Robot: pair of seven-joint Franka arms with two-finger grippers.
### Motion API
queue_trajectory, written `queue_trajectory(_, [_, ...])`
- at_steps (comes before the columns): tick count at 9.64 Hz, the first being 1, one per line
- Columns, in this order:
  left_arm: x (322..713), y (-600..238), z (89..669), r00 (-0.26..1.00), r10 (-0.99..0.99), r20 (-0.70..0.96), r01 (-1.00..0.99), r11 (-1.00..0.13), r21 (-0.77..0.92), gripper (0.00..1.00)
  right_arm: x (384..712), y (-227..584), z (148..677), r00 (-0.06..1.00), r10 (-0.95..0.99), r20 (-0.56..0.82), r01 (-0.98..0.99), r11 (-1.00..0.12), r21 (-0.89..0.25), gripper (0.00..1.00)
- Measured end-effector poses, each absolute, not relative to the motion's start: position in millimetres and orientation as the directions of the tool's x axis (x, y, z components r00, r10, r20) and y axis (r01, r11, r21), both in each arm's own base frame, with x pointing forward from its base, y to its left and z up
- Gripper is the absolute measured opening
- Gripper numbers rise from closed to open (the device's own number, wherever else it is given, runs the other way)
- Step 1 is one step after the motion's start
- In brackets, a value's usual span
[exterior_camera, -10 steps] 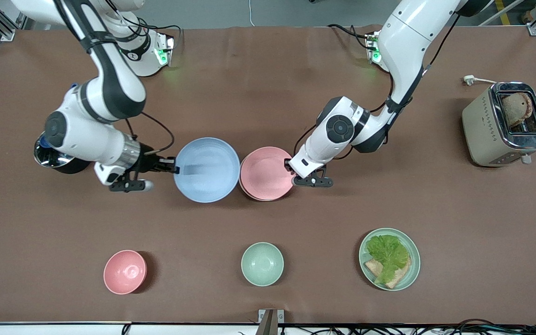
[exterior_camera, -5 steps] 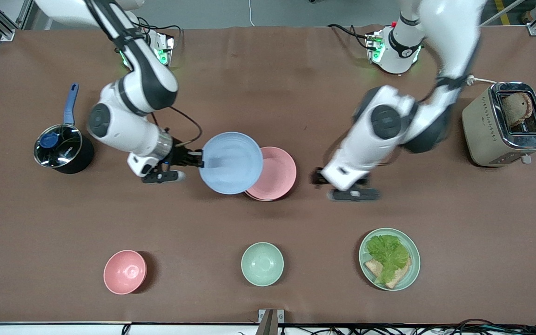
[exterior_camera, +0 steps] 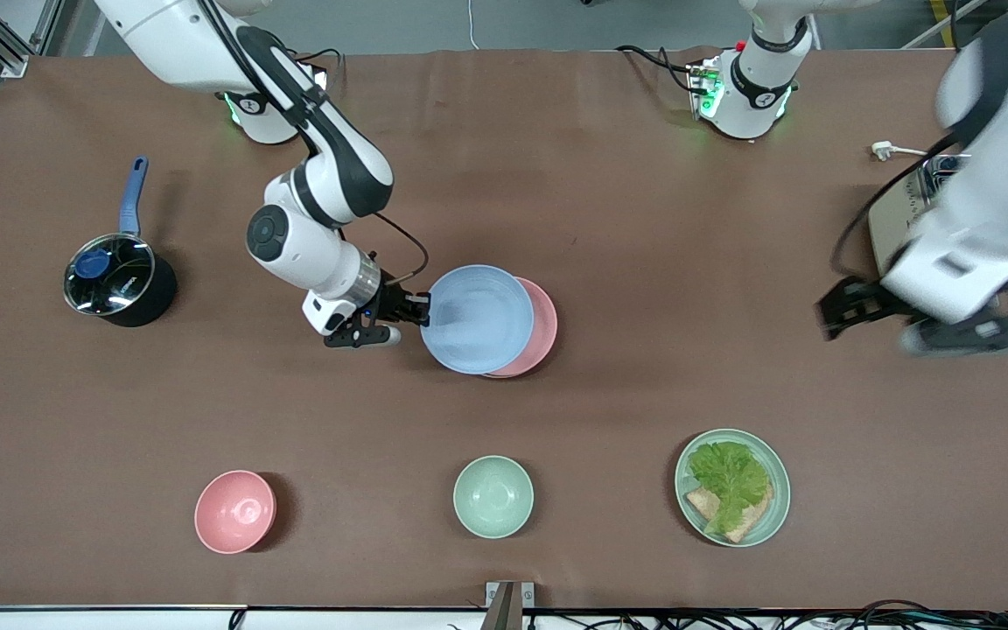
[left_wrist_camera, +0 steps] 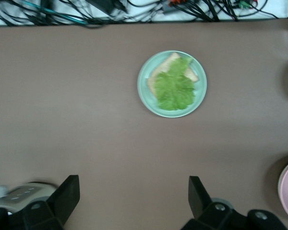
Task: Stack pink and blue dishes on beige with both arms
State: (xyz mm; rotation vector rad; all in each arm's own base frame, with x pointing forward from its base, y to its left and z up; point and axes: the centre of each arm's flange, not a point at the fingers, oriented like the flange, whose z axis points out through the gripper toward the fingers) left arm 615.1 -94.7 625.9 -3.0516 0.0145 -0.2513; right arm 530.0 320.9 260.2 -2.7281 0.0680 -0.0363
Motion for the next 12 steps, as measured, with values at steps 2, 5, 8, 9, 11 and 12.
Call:
queue_trajectory(2, [585, -61, 666, 0.989, -0.050, 0.137, -0.038, -0.996, -0.084, 1.00, 520, 341, 242, 0.998, -0.048, 0.027, -0.033, -0.913, -0.406, 0.04])
queue_trajectory(5, [555, -17, 682, 0.993, -0.068, 0.092, -0.064, -0.997, -0.044, 1.00, 513, 349, 226, 0.999, -0.045, 0.023, -0.032, -0.913, -0.406, 0.04])
queue_trajectory(8, [533, -14, 680, 0.996, -0.071, 0.051, -0.070, -0.997, -0.035, 1.00, 514, 347, 218, 0.998, -0.053, 0.019, -0.041, -0.915, -0.402, 0.05])
queue_trajectory(9, [531, -16, 679, 0.996, -0.075, 0.047, -0.074, -0.997, -0.035, 1.00, 515, 345, 218, 0.998, -0.056, 0.020, -0.043, -0.915, -0.401, 0.05])
queue_trajectory(11, [530, -18, 678, 0.996, -0.078, 0.044, -0.076, -0.996, -0.035, 1.00, 515, 344, 215, 0.998, -0.057, 0.017, -0.046, -0.916, -0.399, 0.07])
queue_trajectory(12, [530, -19, 678, 0.996, -0.079, 0.044, -0.078, -0.996, -0.035, 1.00, 515, 344, 214, 0.998, -0.058, 0.015, -0.047, -0.916, -0.398, 0.08])
